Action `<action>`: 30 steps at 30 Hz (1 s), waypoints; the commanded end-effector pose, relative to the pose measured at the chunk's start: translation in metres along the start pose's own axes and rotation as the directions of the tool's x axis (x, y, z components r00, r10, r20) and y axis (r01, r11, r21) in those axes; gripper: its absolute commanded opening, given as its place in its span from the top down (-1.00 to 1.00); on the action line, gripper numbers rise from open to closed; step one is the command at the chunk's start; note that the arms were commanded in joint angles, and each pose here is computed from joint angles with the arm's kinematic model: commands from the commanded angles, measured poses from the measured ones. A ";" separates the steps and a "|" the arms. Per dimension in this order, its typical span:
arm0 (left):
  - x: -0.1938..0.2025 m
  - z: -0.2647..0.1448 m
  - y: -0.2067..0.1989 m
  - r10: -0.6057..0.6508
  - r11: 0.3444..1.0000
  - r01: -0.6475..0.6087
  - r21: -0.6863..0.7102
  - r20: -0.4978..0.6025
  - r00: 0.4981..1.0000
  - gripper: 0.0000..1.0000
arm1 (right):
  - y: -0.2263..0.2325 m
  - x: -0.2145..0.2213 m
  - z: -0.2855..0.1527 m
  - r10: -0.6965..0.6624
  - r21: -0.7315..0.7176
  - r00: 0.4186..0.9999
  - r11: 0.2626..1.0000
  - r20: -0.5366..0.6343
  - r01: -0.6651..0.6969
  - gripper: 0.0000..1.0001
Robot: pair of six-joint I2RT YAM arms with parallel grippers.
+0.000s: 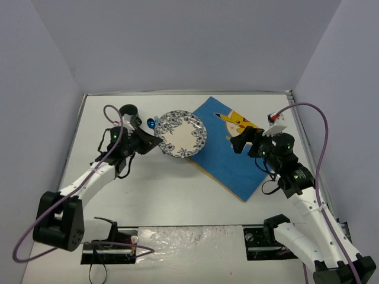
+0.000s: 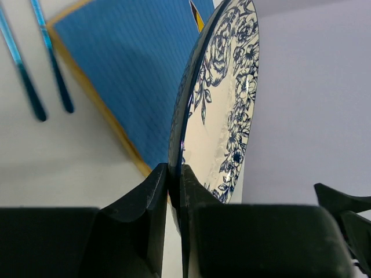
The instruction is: Set the dinner table for one person
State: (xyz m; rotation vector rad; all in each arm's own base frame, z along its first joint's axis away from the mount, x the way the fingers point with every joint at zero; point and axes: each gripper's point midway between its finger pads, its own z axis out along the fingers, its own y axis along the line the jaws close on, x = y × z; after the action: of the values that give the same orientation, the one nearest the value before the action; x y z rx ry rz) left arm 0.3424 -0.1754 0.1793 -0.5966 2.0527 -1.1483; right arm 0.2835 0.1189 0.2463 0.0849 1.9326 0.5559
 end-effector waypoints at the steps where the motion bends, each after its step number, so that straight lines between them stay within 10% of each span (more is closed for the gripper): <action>1: -0.021 0.041 -0.109 0.130 0.946 -0.148 0.289 0.080 0.988 1.00 | 0.015 -0.046 -0.015 -0.010 -0.034 0.988 0.999 0.156 0.015 -1.00; 14: 0.044 0.161 -0.165 0.113 0.886 -0.057 0.461 -0.094 0.989 1.00 | 0.006 -0.044 -0.025 -0.039 0.015 0.987 0.999 0.157 0.037 -1.00; 30: 0.083 0.182 -0.148 0.076 0.889 0.016 0.459 -0.181 0.980 1.00 | -0.002 -0.038 -0.023 -0.043 0.049 0.989 0.998 0.139 0.036 -1.00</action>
State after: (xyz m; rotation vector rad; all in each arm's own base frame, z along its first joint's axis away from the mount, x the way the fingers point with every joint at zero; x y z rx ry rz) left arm 0.4259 -0.3849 0.0675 -0.4130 2.2579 -1.3802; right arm 0.2729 0.1017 0.2579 0.1076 1.8933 0.4813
